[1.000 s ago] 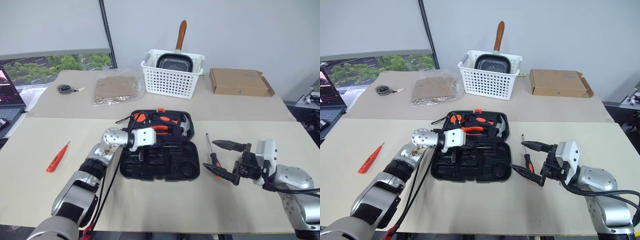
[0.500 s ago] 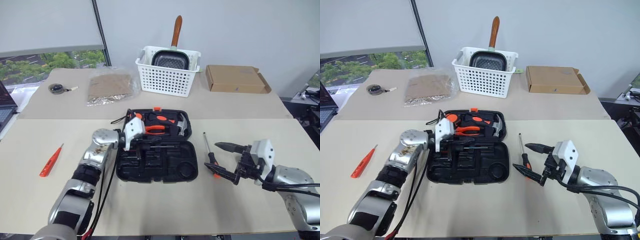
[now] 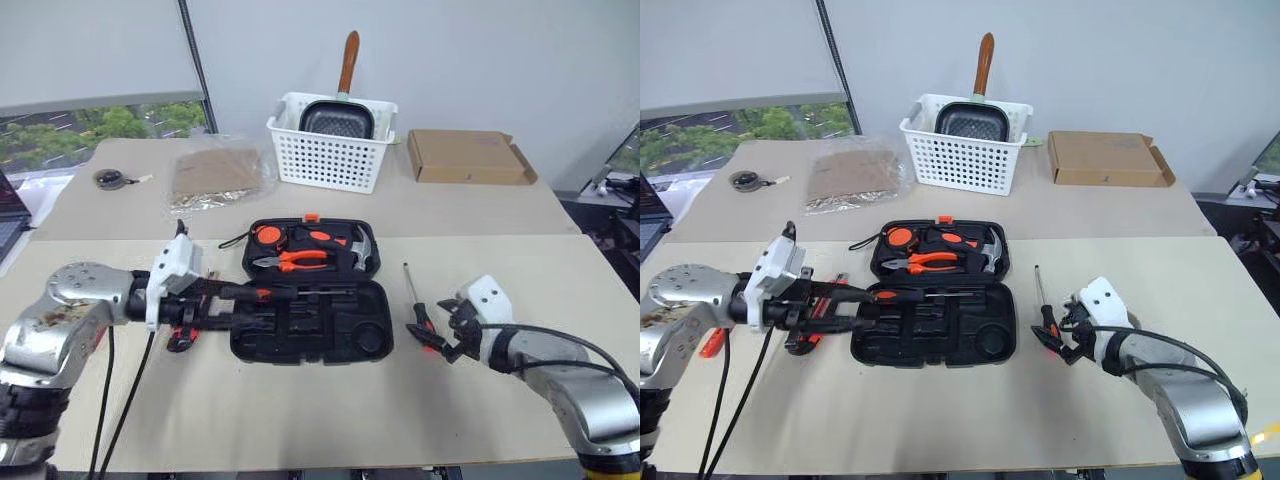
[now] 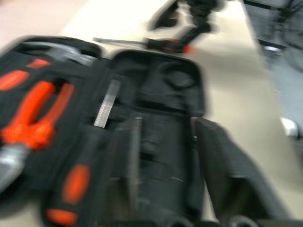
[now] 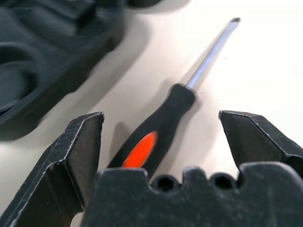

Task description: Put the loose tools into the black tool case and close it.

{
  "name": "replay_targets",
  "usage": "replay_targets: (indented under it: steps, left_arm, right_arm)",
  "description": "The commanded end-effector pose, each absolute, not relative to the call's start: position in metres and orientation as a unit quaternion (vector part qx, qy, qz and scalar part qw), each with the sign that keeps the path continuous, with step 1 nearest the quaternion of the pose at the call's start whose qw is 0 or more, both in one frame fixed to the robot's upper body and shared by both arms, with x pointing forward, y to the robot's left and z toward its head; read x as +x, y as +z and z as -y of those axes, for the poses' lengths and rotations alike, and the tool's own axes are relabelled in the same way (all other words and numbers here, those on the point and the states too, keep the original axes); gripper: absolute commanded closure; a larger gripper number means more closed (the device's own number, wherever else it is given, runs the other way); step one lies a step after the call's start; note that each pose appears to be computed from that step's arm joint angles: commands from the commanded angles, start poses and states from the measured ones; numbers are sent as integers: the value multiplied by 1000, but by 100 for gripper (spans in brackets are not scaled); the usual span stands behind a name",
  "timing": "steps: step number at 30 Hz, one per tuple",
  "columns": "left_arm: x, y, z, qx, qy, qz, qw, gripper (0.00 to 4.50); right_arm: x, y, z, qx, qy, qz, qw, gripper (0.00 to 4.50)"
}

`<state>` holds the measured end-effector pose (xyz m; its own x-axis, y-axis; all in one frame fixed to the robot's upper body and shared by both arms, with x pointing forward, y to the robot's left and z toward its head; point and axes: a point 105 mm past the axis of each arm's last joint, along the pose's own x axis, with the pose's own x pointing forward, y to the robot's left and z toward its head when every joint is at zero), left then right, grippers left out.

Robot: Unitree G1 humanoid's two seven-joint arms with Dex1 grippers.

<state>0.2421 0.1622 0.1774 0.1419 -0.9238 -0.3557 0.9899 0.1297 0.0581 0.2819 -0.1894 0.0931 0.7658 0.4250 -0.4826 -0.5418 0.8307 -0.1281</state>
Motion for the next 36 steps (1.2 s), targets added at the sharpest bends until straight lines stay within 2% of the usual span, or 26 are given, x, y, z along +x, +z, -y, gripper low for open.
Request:
replay_targets:
  steps: [1,3,4,12,13,20,23,26,30,33,36]
  left_arm:
    - [225,185,-157,156,-659,-118,727,87]
    - [221,187,-154,150,-660,-115,727,16]
    - [219,187,-153,149,-660,-113,728,0]
    - [220,188,-153,151,-638,-100,748,0]
    - [222,189,-154,152,-630,-97,755,0]
    - [231,194,-169,141,-568,-80,807,0]
    - [231,197,-177,127,-541,-73,828,0]
    - [228,197,-189,118,-513,-79,847,0]
    - [223,191,-206,124,-488,-99,858,0]
    - [216,190,-207,123,-486,-105,859,0]
    - [212,191,-205,122,-486,-104,859,0]
  right_arm:
    - [290,91,192,-137,222,-250,933,0]
    - [291,87,192,-125,211,-272,931,52]
    - [291,86,192,-119,208,-283,929,82]
    - [305,97,195,-131,190,-266,936,353]
    - [309,102,196,-133,185,-256,939,371]
    - [336,145,189,-166,210,-179,947,372]
    - [343,167,167,-190,279,-126,933,372]
    - [338,183,128,-204,396,-74,892,372]
    - [320,171,82,-254,541,-58,800,372]
    - [318,156,63,-295,596,-55,745,372]
    - [320,150,56,-312,614,-52,723,372]
